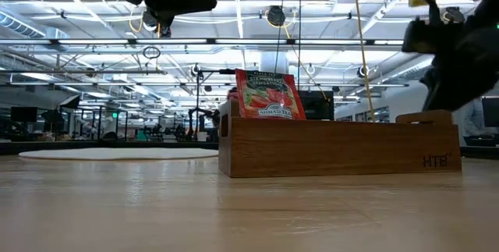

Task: Pick & Place Tea
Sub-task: Adjust the wooden organizer, then put the brown tea bag into the right section of the wooden organizer

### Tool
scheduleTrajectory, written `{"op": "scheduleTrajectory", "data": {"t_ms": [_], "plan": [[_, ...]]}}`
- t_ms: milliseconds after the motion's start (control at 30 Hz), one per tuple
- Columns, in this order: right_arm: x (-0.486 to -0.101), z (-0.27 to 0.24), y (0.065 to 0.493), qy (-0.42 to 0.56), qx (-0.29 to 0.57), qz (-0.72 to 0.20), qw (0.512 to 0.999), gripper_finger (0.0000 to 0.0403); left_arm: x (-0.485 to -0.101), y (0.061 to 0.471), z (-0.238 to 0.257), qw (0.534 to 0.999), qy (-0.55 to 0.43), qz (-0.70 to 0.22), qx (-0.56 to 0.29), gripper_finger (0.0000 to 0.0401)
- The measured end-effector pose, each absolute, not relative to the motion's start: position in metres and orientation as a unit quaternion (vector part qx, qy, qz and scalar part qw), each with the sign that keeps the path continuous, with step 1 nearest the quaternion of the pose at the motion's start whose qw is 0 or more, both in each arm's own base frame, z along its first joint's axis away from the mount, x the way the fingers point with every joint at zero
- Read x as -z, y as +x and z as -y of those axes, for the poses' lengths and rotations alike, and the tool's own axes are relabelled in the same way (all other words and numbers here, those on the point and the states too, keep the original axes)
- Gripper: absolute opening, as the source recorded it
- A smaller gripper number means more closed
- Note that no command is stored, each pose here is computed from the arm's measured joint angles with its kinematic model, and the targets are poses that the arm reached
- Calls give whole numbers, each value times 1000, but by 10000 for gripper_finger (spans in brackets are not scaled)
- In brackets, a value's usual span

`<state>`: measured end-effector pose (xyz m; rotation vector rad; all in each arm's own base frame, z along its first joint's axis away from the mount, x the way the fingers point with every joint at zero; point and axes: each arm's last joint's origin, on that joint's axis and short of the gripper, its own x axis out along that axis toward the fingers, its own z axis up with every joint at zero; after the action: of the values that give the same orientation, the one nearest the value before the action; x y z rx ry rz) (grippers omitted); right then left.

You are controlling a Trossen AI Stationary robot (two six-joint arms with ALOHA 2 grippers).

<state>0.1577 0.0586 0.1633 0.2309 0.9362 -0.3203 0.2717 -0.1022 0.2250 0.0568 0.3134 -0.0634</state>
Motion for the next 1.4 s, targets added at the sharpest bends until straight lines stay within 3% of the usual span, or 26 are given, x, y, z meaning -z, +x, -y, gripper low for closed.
{"op": "scheduleTrajectory", "data": {"t_ms": [300,867,1033,1233,1400], "plan": [[-126,-65,163,135,92,-466,870,43,-224,272,102,986,26,-159,31,166],[-134,-77,181,126,-33,-404,905,43,-224,272,102,986,24,-159,29,166],[-132,-76,178,100,-35,-422,900,43,-224,272,101,987,20,-158,16,166],[-129,-70,176,52,4,-428,902,43,-229,283,62,978,-18,-138,-156,166],[-125,-63,170,-10,73,-440,895,43,-228,310,-3,960,-99,-225,-136,166]]}}
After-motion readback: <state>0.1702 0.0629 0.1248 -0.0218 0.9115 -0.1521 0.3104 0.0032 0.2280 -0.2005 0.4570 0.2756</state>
